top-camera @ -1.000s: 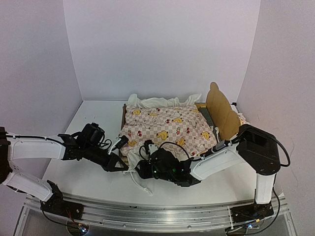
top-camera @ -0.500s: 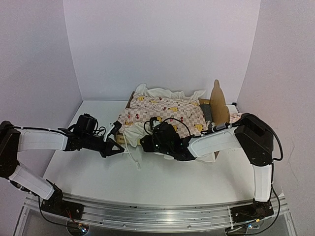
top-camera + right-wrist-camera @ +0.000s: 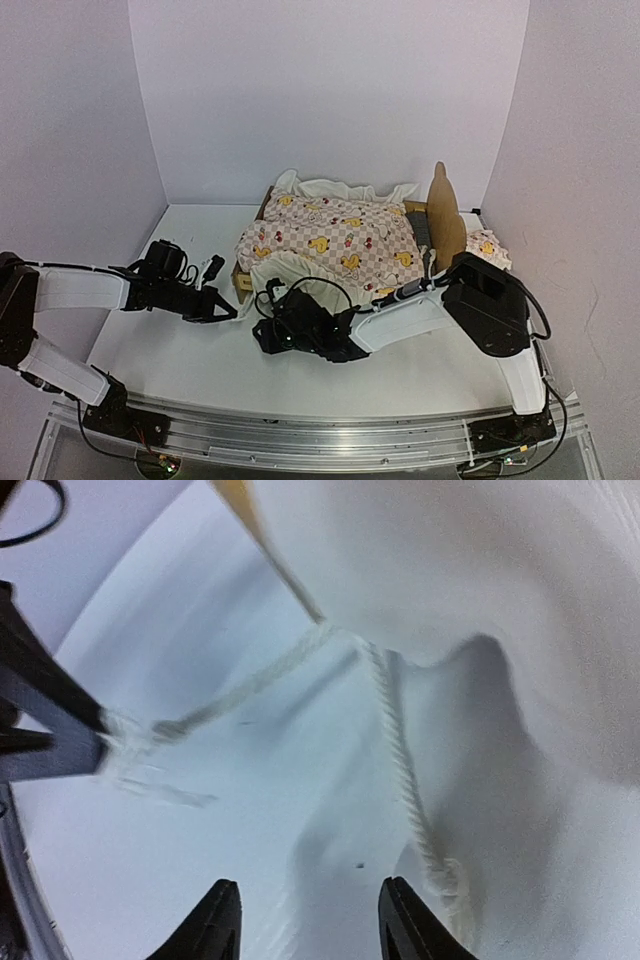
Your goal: Set up the pet bed
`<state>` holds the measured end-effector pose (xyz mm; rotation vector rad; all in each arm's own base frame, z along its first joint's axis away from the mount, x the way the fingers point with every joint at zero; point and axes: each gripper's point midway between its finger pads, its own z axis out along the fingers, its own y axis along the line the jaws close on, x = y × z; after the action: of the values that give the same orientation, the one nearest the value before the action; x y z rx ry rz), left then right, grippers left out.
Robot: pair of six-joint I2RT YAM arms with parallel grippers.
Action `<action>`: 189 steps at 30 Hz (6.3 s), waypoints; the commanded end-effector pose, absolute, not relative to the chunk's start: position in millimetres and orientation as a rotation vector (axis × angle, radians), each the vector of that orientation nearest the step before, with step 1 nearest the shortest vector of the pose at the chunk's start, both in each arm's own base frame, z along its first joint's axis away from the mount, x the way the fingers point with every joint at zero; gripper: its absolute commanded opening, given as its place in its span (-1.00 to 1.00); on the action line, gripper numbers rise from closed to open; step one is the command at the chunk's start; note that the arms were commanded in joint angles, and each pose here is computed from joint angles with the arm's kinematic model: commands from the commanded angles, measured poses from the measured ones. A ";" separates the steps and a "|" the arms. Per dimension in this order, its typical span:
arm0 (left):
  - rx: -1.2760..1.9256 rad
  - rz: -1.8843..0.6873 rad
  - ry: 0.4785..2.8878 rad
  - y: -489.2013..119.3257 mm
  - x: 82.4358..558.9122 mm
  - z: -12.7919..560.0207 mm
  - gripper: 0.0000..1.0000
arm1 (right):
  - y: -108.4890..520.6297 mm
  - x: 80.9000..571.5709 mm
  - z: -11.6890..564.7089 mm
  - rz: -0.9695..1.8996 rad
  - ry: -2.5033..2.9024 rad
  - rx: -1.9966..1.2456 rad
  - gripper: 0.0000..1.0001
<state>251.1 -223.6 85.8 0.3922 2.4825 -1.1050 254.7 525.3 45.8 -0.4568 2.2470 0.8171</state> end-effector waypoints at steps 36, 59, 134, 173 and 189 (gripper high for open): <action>0.295 -0.975 2.317 -217.0 290.4 94.2 -1.00 | 519.9 295.2 48.3 0.398 2.157 -0.739 0.00; 0.093 -1.103 2.406 -212.8 276.4 81.6 -1.00 | 585.2 254.7 57.1 0.990 2.148 -0.917 -1.00; 0.296 -1.136 2.528 -206.6 250.4 81.1 -1.00 | 515.6 327.1 -28.3 1.020 2.263 0.453 -0.46; 0.389 -1.099 2.353 -215.3 283.5 96.6 -1.00 | 123.4 310.8 256.2 -0.378 2.605 0.059 0.55; 0.604 -1.253 2.277 -275.4 262.7 110.3 -1.00 | 40.7 328.6 214.6 -0.445 2.609 0.145 -0.42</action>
<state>259.6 -237.7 79.5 0.4619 2.4105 -1.1646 332.9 80.1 199.7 0.1233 2.6495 -0.3599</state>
